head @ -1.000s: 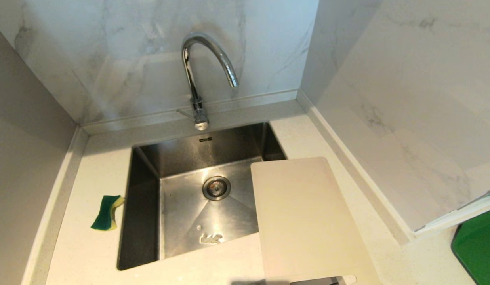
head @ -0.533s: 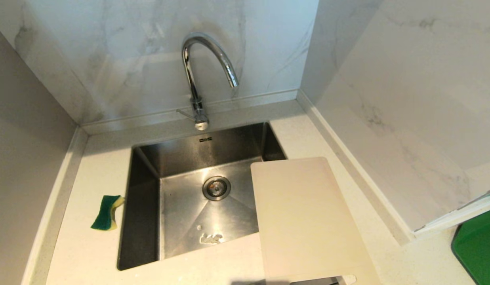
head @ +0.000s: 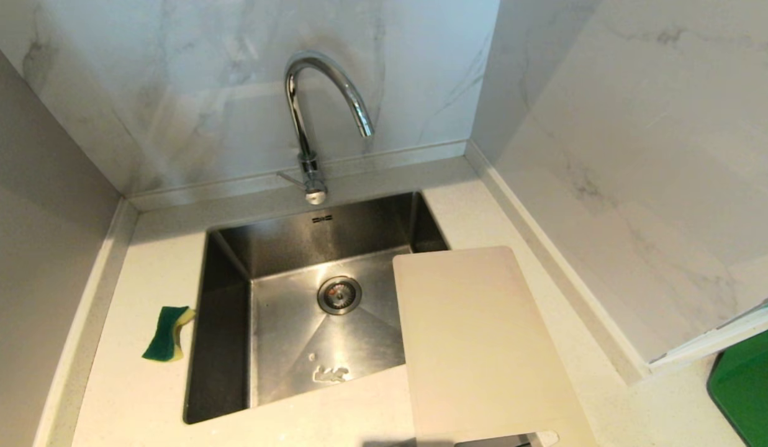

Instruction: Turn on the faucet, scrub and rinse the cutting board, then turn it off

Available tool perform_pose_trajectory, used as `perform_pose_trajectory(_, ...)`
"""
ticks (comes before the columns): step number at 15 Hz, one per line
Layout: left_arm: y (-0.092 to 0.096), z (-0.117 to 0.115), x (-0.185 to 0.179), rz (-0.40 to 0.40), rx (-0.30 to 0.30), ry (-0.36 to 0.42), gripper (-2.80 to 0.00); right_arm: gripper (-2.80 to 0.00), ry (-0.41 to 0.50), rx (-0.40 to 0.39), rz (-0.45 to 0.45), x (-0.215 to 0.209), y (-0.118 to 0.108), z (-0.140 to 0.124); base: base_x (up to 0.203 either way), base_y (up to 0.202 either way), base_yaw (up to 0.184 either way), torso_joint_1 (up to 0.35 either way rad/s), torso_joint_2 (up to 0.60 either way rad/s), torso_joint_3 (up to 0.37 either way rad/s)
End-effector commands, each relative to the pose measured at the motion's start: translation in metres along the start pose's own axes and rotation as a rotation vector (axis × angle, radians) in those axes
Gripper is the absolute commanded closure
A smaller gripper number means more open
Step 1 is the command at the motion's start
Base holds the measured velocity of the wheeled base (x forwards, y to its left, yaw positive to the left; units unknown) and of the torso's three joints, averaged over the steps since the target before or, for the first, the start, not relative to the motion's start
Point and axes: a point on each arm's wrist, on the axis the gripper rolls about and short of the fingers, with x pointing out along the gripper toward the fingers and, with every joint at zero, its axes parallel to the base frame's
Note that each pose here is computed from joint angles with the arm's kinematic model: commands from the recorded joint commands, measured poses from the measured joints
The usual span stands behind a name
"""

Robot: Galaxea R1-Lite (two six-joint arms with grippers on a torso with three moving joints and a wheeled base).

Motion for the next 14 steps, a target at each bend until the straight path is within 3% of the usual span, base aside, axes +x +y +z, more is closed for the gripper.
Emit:
perform_pose_trajectory(1,0.0000,-0.0004,0.0001,0.001,-0.004,0.001,0.00,0.00,-0.004,0.004,-0.001,0.0003,0.0000,0.0000,0.000,0.000,0.000,0.000,0.00,0.000)
perform_pose_trajectory(14,0.0000,-0.0004,0.0001,0.001,0.000,0.001,0.00,0.00,-0.003,0.006,-0.003,0.0004,-0.0001,0.0000,0.000,0.000,0.000,0.000,0.00,0.000)
